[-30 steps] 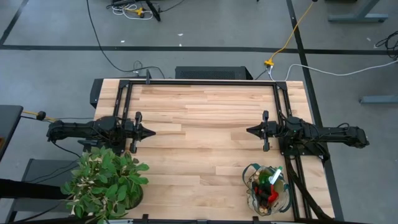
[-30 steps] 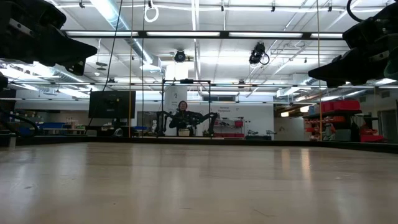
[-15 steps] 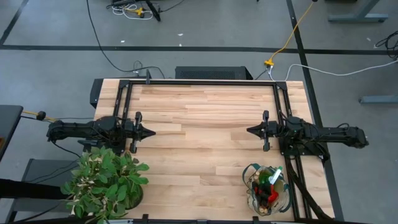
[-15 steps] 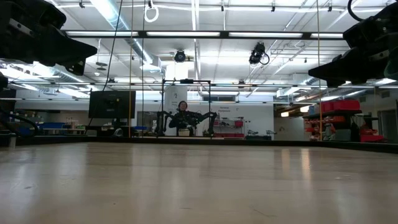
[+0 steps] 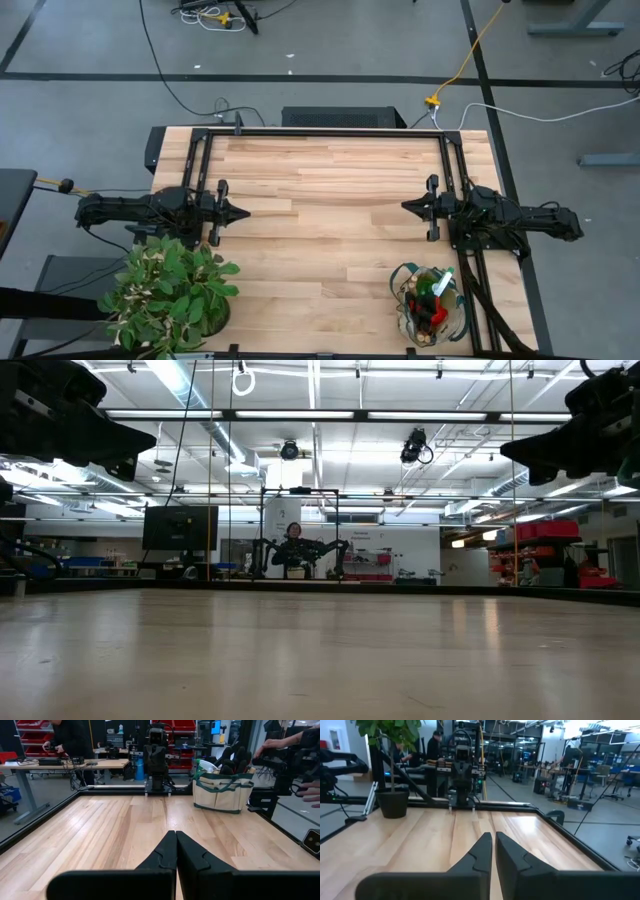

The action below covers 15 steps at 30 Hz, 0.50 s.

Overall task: Pick & Place Garden tools in Gardening bag
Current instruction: Return to Home Position

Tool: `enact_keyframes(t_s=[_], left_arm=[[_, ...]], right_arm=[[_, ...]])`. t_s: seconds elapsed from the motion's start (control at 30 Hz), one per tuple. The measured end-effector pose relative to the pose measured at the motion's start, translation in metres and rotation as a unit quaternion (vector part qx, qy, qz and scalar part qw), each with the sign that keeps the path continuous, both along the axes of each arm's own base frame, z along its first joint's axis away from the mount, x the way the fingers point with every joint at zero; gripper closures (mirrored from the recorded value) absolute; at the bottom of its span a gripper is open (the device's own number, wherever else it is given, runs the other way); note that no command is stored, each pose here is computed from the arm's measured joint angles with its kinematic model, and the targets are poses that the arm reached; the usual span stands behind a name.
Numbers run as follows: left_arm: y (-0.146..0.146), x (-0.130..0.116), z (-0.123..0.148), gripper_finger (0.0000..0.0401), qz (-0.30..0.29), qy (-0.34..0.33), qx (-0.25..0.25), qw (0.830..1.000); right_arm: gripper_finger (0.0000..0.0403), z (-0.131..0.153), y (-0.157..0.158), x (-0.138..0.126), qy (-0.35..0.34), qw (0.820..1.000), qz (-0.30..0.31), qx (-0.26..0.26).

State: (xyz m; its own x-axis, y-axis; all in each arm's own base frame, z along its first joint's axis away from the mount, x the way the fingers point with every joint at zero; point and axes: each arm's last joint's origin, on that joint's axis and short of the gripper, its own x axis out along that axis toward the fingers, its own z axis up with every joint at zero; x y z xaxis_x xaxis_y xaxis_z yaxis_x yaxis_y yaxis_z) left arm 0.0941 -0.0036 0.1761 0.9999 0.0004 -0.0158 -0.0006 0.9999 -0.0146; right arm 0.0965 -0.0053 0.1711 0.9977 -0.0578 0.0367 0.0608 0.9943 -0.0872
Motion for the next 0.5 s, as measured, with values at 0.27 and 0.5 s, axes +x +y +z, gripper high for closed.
enact_keyframes(t_s=[0.27,0.5], left_arm=[[0.000,0.000,0.000,0.0398,0.000,0.000,0.000,1.000],[0.000,0.000,0.000,0.0398,0.000,0.000,0.000,1.000]], right_arm=[[0.0378,0.000,0.006,0.000,-0.001,1.000,0.030,0.000],[0.0378,-0.001,0.011,0.000,0.008,0.998,0.059,-0.001]])
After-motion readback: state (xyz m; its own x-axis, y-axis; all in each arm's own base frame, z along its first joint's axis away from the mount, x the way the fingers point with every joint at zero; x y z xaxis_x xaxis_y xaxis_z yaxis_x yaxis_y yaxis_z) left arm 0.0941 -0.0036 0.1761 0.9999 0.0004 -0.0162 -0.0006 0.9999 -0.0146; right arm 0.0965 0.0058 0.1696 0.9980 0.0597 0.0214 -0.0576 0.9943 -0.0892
